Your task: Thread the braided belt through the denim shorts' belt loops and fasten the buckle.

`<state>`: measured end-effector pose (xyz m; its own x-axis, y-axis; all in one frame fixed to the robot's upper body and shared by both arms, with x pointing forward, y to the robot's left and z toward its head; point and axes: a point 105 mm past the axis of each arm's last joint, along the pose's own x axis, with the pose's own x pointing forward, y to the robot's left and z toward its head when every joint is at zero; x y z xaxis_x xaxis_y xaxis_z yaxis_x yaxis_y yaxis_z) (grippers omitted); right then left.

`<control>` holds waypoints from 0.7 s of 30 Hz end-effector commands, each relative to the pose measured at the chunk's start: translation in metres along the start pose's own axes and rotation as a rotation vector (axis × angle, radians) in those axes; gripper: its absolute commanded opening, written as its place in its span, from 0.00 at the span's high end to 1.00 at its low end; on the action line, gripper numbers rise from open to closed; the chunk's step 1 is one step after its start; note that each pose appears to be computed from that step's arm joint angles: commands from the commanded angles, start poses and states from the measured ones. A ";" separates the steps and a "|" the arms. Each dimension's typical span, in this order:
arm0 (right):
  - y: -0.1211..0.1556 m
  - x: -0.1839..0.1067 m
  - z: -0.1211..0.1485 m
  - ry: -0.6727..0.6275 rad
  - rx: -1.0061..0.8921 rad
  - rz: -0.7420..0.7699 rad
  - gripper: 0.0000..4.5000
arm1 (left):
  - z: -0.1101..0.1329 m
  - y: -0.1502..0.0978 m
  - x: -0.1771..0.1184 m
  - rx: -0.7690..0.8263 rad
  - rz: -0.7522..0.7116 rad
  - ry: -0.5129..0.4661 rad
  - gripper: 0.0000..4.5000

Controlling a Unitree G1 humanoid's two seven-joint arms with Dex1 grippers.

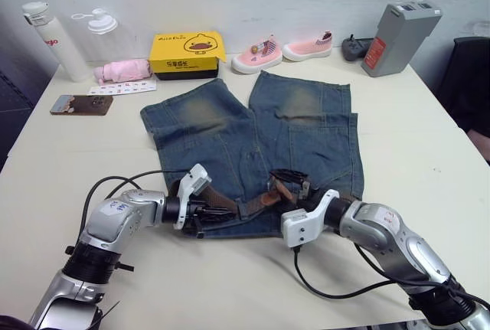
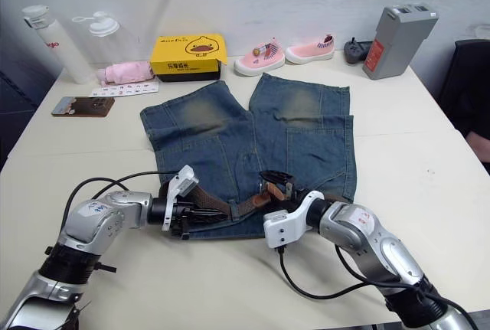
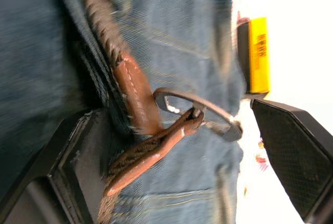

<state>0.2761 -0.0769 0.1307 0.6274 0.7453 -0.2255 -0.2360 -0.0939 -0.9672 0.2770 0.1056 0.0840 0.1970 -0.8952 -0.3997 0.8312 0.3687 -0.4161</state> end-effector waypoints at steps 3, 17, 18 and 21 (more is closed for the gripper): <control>-0.013 0.001 0.021 -0.081 -0.082 -0.058 0.00 | 0.003 -0.007 0.002 0.009 -0.025 -0.011 1.00; -0.008 0.003 0.019 -0.089 -0.098 -0.023 0.60 | 0.002 -0.008 0.001 -0.008 -0.020 -0.020 1.00; -0.008 0.003 0.020 -0.091 -0.096 -0.020 0.72 | 0.002 -0.008 0.001 -0.009 -0.021 -0.020 1.00; -0.003 0.001 0.022 -0.100 -0.069 0.004 0.98 | 0.001 -0.008 0.001 -0.012 -0.022 -0.019 1.00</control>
<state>0.2677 -0.0651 0.1243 0.5700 0.7801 -0.2581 -0.2045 -0.1695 -0.9641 0.2761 0.1074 0.0828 0.2111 -0.8931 -0.3973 0.8120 0.3865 -0.4374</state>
